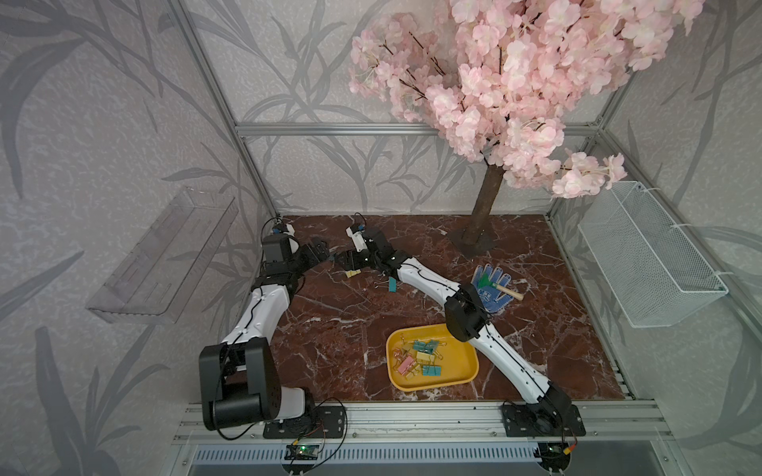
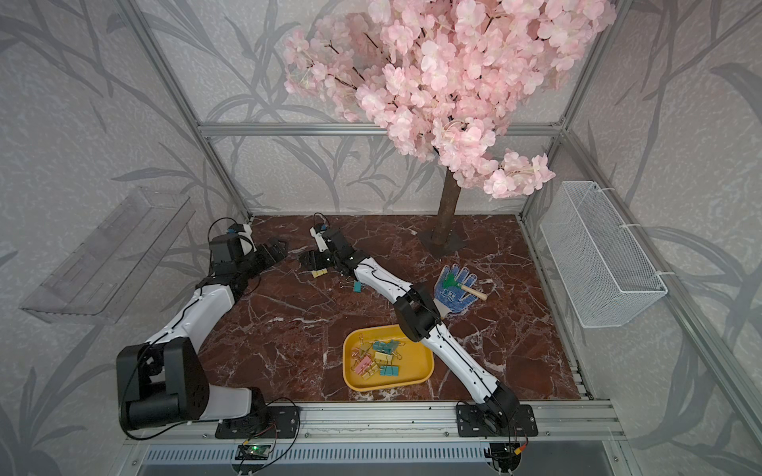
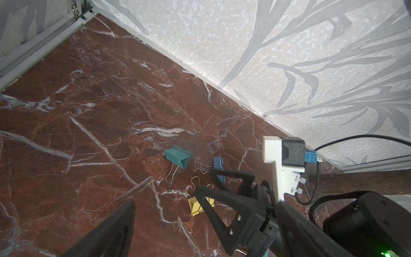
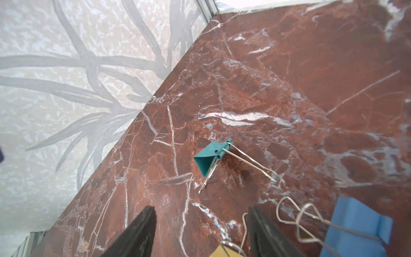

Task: Put the binder clips in the storage box
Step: Pick up the binder clip at the center of the board.

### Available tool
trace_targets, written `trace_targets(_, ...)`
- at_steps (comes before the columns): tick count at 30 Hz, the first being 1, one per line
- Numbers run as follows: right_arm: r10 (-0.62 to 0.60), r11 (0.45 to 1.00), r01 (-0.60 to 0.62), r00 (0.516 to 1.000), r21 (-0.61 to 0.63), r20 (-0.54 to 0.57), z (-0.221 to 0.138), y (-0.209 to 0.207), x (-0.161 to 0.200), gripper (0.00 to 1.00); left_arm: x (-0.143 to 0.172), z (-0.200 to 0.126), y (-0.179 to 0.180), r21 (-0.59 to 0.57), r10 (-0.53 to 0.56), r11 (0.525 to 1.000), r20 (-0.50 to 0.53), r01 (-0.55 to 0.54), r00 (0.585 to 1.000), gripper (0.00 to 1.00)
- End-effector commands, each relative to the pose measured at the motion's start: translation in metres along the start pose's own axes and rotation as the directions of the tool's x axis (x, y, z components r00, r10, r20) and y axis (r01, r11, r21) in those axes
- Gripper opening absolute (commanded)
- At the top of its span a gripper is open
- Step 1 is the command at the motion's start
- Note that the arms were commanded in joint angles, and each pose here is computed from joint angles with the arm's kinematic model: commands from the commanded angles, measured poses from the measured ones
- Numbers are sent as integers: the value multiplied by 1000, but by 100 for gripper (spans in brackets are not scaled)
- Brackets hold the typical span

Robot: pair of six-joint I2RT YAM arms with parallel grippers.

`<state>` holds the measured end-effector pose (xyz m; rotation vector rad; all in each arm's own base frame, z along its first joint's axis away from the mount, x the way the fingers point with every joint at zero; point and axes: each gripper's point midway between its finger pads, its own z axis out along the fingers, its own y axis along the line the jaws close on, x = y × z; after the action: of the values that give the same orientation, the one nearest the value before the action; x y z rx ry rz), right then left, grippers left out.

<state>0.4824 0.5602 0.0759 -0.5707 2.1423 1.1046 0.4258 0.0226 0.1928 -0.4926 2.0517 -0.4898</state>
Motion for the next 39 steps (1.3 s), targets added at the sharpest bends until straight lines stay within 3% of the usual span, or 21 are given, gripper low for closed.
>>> trace_targets(1,21,999,-21,1000,-26,-18,7,-7,12,66,2,1,-1,10,0,1000,2,0,1000,100)
trace_targets(6,31,999,-32,999,-32,-39,6,-5,16,63,1,1,-1,11,-1,1000,2,1,1000,100)
trace_targets(10,37,999,-39,998,-37,-50,5,-4,18,42,2,1,-1,11,-2,1000,1,2,1000,100)
trace_targets(12,46,998,-49,997,-38,-55,3,-3,18,37,2,1,-1,13,-3,1000,0,3,1000,100)
trace_targets(18,57,997,-61,996,-52,-68,-6,5,15,0,2,2,-2,21,2,1000,1,-2,1000,100)
trace_targets(28,58,993,-59,998,-102,-11,-57,49,-20,0,3,2,-6,47,9,999,9,-10,1000,100)
trace_targets(34,40,996,-28,989,-86,141,-142,69,-47,0,5,3,-7,52,15,999,7,-15,1000,100)
trace_targets(39,27,999,-31,980,14,197,-231,64,-32,0,7,4,-10,50,37,998,5,-37,999,100)
